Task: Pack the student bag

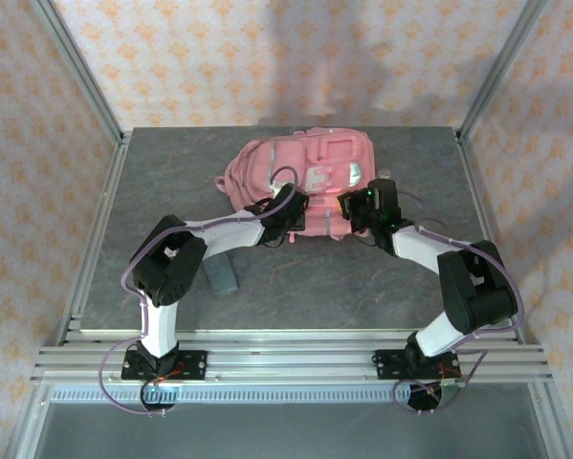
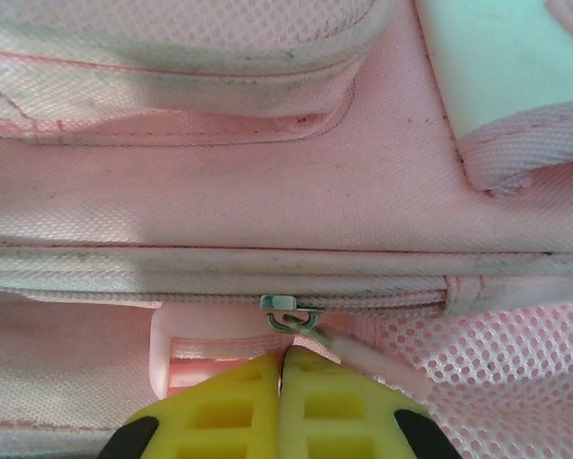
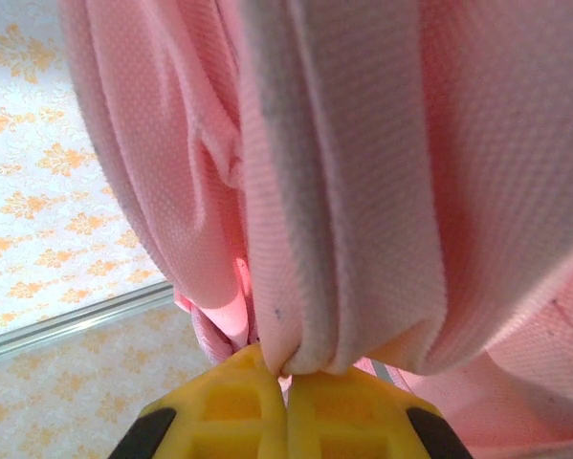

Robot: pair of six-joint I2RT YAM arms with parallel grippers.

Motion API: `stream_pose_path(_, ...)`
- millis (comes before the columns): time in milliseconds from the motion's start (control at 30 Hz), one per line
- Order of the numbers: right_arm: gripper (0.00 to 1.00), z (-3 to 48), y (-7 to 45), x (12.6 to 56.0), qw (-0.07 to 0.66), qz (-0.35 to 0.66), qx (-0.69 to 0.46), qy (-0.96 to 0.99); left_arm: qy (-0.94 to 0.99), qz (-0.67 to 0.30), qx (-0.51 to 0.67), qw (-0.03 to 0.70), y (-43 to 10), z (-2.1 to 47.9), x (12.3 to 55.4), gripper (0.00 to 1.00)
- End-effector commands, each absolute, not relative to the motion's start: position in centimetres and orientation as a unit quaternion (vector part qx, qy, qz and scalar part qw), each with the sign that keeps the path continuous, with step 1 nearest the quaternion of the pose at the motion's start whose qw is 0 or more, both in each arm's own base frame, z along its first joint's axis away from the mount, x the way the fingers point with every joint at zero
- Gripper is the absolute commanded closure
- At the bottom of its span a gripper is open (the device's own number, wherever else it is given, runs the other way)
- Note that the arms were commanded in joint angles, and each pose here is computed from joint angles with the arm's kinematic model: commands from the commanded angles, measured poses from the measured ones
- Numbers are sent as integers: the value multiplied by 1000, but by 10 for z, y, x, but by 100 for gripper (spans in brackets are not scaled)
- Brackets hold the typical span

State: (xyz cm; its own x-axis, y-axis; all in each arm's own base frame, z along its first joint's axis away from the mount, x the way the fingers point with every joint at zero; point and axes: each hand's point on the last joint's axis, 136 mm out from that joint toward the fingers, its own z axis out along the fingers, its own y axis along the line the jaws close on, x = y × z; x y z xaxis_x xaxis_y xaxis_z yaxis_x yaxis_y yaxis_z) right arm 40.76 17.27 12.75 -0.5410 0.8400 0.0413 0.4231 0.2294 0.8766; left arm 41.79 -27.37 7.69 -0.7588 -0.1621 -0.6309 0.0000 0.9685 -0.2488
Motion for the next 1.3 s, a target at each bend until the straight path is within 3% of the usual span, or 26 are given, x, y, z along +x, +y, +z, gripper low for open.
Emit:
stream_pose_path(0,100,166,176,411,270,494,386,731,922,-112,-47,368,-254,104,420,100)
stream_pose_path(100,100,164,177,410,266,495,386,732,920,-133,-41,367,-253,112,418,96)
stream_pose_path(167,100,166,178,410,267,496,384,731,918,-144,-44,367,-253,115,418,68)
stream_pose_path(333,100,169,178,410,270,497,383,730,916,-169,-48,360,-261,117,418,52)
stream_pose_path(567,100,167,180,411,266,497,381,733,920,-193,-21,341,-292,107,415,49)
stream_pose_path(733,100,168,184,411,263,501,377,733,933,-154,-23,324,-294,82,422,49)
stream_pose_path(967,100,174,186,409,264,507,372,732,941,-110,-32,320,-285,61,429,70)
stream_pose_path(1167,100,177,186,408,265,510,370,730,940,-108,-31,323,-282,60,435,98)
stream_pose_path(1267,100,173,184,407,265,506,374,731,940,-110,-27,323,-279,65,433,100)
